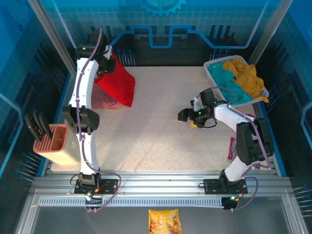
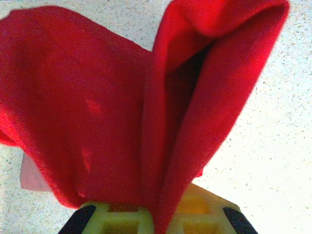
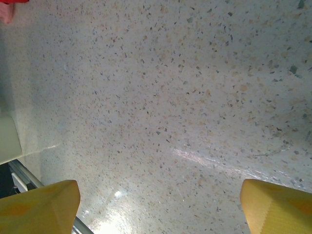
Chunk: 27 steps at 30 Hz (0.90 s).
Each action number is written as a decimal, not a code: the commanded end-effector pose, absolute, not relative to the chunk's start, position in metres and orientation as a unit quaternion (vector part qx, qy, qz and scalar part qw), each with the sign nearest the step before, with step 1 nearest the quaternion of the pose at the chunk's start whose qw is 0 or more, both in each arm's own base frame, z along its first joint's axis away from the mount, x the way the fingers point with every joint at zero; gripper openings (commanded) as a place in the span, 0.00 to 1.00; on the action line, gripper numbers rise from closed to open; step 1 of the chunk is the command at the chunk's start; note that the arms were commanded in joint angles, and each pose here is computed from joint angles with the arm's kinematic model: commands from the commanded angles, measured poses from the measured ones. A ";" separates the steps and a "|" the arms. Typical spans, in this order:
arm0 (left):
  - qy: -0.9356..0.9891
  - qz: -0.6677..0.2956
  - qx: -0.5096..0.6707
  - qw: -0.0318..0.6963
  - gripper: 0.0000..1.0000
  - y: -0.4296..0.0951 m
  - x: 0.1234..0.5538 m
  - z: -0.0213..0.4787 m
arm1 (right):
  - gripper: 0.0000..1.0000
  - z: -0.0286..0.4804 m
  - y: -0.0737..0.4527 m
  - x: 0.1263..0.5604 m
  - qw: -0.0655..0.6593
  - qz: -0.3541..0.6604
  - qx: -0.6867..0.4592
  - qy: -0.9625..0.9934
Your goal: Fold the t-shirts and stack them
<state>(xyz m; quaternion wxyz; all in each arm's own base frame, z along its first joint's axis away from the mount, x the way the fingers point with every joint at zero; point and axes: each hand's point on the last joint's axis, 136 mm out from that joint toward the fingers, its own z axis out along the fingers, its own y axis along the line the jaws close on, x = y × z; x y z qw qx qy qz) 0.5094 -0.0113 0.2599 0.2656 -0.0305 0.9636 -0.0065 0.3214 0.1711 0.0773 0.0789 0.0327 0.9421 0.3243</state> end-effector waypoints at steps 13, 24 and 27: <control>0.969 0.090 -0.054 0.225 0.00 0.046 0.514 0.225 | 0.85 0.059 0.182 0.303 0.036 0.308 0.028 0.950; 0.960 0.173 -0.102 0.194 0.00 0.100 0.518 0.182 | 0.84 0.047 0.198 0.291 0.017 0.306 0.012 0.952; 0.958 0.184 -0.112 0.191 0.00 0.113 0.519 0.176 | 0.84 0.046 0.201 0.289 0.013 0.304 0.009 0.953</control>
